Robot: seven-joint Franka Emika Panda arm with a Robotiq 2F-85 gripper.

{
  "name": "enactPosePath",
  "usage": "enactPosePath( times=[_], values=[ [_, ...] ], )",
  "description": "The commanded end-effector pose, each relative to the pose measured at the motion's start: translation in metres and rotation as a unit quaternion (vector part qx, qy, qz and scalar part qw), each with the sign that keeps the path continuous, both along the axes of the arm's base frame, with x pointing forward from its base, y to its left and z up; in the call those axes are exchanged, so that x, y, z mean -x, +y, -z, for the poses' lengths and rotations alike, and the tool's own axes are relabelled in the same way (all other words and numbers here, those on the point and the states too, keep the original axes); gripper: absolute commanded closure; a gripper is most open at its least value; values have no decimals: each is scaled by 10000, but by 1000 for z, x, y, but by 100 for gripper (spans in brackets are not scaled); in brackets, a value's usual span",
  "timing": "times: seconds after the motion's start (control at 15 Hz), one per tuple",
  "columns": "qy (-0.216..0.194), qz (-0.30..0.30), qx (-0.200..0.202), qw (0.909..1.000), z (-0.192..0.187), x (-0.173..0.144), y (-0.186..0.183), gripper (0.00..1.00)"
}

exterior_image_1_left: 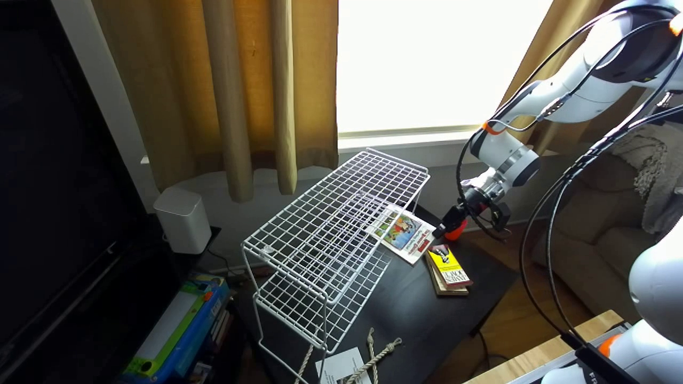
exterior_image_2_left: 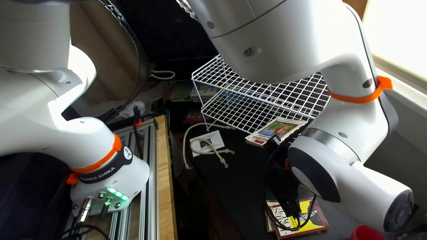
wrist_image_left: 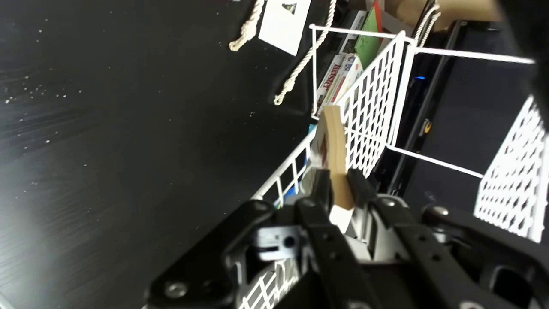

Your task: Move the book from the bottom shelf to the top shelf

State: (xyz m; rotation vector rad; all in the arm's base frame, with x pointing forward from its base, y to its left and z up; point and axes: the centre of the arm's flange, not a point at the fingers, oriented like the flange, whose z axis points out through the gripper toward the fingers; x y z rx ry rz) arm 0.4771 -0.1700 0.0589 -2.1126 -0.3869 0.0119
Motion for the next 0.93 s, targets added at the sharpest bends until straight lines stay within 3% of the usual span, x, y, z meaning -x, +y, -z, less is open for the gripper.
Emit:
enactPosePath(
  times=[0.0, 0.47, 0.87],
  values=[
    [-30, -183, -359, 9992, -29, 37, -8, 96],
    [-212, -112, -620, 9978, -41, 48, -25, 96],
    [63, -457, -921, 9947, -53, 66, -24, 96]
  ],
)
